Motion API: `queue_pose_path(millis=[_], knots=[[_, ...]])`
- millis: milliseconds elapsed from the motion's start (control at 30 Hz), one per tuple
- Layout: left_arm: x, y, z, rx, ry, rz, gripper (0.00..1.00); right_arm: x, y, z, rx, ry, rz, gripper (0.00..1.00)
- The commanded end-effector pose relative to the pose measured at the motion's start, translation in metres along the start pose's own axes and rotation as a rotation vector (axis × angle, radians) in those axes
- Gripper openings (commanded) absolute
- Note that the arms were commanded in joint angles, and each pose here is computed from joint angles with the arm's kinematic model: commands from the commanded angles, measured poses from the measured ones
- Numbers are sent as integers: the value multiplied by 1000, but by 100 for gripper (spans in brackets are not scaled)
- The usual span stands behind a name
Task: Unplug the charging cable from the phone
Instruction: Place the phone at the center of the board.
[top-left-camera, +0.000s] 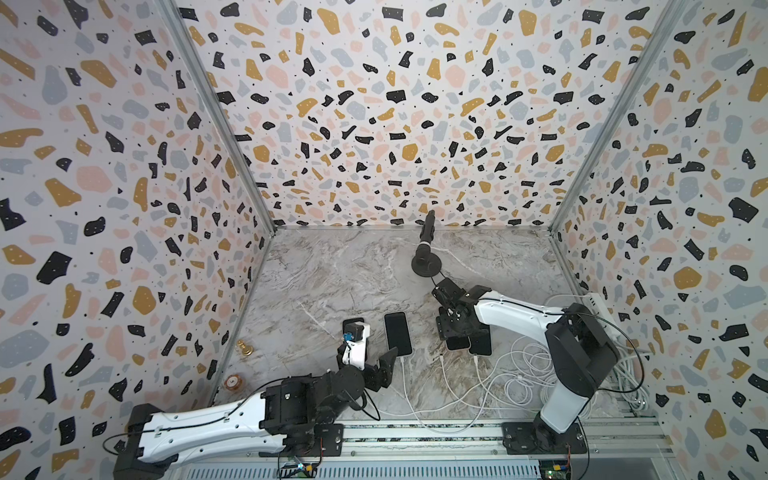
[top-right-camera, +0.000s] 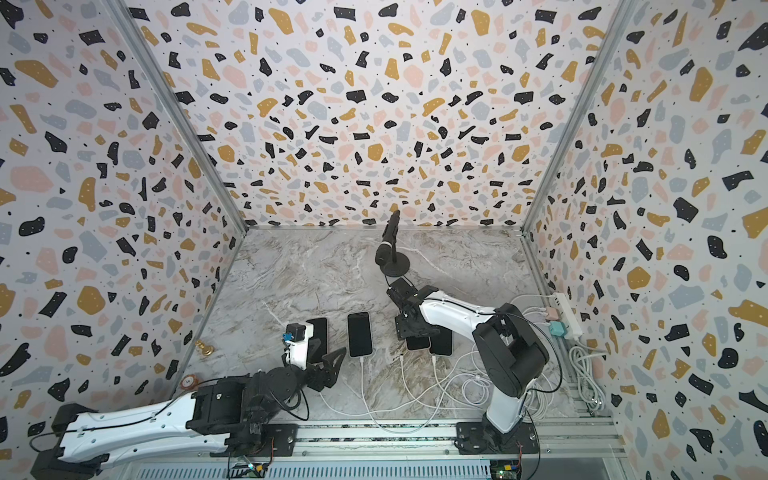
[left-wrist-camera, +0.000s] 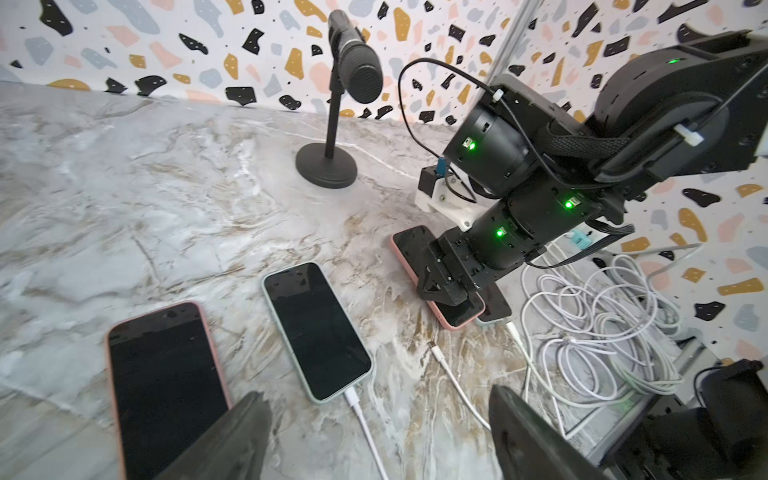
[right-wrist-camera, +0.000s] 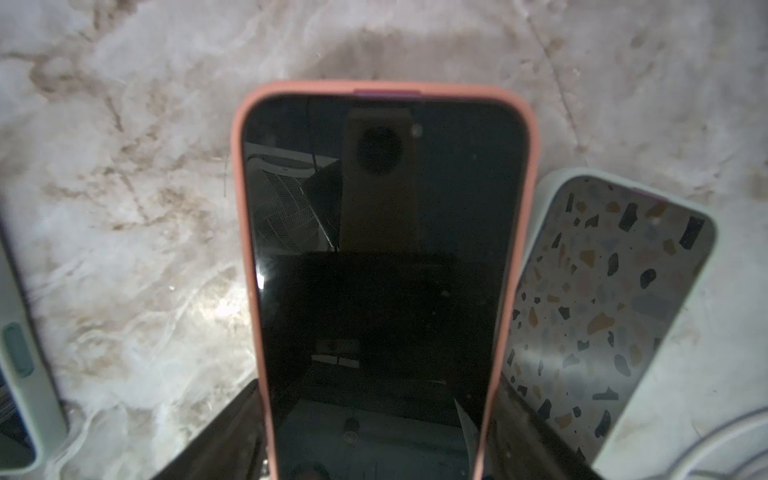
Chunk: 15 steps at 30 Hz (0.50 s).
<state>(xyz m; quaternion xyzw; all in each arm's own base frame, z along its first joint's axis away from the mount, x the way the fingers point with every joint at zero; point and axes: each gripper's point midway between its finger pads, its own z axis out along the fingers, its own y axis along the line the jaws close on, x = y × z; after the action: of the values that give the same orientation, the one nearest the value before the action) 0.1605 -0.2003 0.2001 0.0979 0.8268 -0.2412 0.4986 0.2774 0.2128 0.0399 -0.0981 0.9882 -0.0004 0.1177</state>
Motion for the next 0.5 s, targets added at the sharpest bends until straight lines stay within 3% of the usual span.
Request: queue_pose_path(millis=[0,467], knots=[[0,16,-3,-102,38,19,87,-12,5,-4,-10,-56,-1,0],[3,45,-5,-216,42,-71,100,9,29,10,-112,-41,66,0]])
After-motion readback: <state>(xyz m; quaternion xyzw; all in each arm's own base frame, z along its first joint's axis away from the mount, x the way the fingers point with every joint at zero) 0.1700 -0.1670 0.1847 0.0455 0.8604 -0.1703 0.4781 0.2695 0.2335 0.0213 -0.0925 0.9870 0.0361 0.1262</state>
